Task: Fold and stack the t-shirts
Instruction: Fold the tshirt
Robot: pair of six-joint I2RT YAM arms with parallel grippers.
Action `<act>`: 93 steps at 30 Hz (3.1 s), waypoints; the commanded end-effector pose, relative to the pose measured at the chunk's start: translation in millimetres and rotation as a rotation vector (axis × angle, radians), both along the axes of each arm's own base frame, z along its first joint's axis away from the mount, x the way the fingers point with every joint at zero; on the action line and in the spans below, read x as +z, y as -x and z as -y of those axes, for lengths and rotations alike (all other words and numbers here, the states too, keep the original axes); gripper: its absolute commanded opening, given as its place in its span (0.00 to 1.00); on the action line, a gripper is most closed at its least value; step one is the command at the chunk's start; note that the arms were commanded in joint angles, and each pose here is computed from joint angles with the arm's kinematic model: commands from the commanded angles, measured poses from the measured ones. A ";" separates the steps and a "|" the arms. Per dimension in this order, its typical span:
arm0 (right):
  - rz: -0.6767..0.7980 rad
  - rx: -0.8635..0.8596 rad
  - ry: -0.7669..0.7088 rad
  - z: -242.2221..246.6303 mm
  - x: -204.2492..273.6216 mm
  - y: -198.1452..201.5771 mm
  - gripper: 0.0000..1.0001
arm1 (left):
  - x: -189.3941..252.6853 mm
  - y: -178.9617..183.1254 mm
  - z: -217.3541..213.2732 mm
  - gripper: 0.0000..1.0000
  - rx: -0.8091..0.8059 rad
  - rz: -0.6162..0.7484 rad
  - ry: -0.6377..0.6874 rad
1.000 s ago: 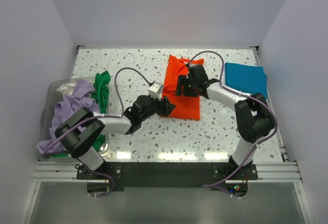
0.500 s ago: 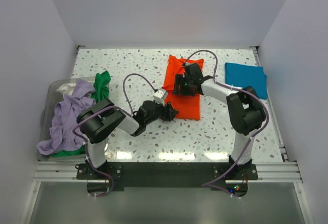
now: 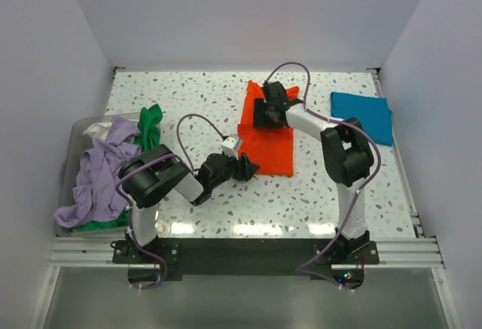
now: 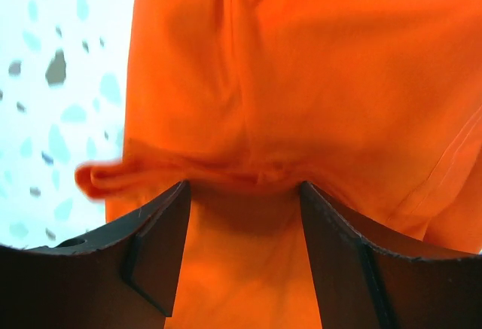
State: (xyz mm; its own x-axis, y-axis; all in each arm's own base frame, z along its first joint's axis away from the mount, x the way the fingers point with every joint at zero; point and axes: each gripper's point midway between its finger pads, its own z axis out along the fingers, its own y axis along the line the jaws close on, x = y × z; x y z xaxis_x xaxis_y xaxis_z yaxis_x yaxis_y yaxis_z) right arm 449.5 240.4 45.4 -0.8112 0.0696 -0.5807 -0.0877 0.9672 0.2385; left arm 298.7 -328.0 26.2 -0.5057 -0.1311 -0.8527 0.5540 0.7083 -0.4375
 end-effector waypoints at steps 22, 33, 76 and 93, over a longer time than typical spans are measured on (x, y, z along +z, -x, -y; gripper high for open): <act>0.214 -0.069 0.076 59.2 125.2 48.4 0.69 | 55.8 37.6 -18.4 0.60 0.037 0.048 -0.084; 0.025 -0.050 0.062 87.9 55.7 149.3 0.61 | 57.7 31.9 -60.7 0.61 0.177 -0.008 -0.263; -0.190 -0.015 0.048 95.2 -39.3 211.9 0.23 | -7.3 46.4 -57.3 0.56 0.075 -0.197 -0.326; -0.173 -0.051 0.050 107.8 -13.4 228.3 0.00 | -5.5 60.7 -71.2 0.00 0.079 -0.212 -0.319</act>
State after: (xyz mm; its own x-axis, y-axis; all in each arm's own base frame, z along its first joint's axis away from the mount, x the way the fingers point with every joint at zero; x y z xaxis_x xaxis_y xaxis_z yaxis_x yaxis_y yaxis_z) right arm 234.7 146.8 28.0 -0.8945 0.0797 -0.4398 -0.0295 0.9713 0.2362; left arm 241.1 -268.5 17.4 -0.6729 0.0809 -0.7353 0.4343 0.8478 -0.3042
